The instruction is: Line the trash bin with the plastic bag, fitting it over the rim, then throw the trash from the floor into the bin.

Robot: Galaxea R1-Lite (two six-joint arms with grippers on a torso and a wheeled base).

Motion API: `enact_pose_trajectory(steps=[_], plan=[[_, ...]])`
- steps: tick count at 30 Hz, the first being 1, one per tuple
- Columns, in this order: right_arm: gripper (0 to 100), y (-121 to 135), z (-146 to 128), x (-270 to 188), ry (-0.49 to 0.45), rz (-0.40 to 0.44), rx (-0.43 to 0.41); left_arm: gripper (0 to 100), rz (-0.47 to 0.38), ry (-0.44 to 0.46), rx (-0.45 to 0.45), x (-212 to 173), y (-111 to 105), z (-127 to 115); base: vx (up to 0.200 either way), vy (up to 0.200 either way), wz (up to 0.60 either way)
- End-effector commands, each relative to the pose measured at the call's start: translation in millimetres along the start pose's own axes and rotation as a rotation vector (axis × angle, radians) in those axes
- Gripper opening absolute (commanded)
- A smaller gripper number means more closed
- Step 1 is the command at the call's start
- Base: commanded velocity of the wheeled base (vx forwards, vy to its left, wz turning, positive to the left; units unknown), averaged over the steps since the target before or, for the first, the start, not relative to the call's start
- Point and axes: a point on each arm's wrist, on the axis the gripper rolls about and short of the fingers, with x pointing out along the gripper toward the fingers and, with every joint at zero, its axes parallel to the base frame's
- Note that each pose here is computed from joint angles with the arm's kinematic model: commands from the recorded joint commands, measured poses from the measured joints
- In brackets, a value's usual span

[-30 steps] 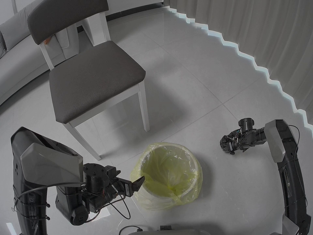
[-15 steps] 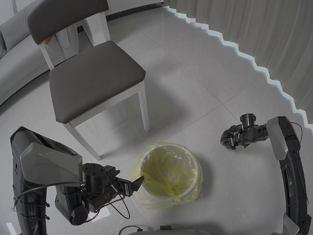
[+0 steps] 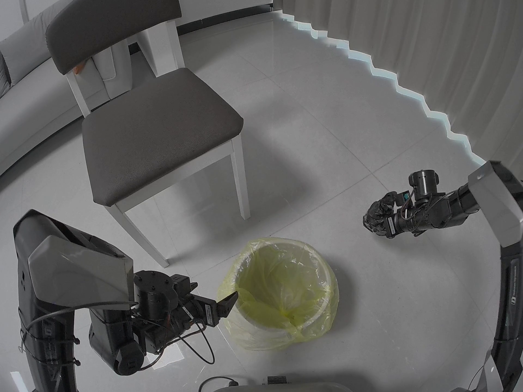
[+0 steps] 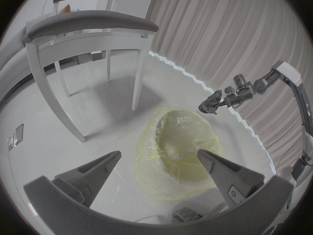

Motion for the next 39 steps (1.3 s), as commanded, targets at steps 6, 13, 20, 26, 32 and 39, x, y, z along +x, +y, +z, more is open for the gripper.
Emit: enact_pose_trajectory(steps=[6, 13, 20, 26, 32, 39], plan=[[0, 159.6, 38.9, -193.9, -0.316, 0.293, -0.267, 100, 0.021, -0.090, 0.006, -26.9, -7.6, 21.5, 0.000, 0.000, 0.00], [0, 211.4, 9.5, -202.3, -0.255, 0.429, -0.363, 100, 0.063, -0.104, 0.003, -30.9, -8.6, 22.8, 0.000, 0.000, 0.00], [0, 243.7, -21.0, -180.5, -0.131, 0.501, -0.422, 100, 0.062, -0.112, 0.002, -31.5, -9.0, 24.5, 0.000, 0.000, 0.00], [0, 262.8, -34.9, -128.0, -0.052, 0.500, -0.431, 100, 0.060, -0.113, 0.000, -32.6, -8.7, 25.1, 0.000, 0.000, 0.00], [0, 275.5, -51.9, -98.2, 0.016, 0.505, -0.446, 100, 0.054, -0.140, -0.001, -37.5, -9.6, 31.5, 0.000, 0.000, 0.00], [0, 258.0, -53.3, -65.1, 0.049, 0.454, -0.402, 100, 0.053, -0.138, 0.001, -38.7, -11.0, 31.0, 0.000, 0.000, 0.00]])
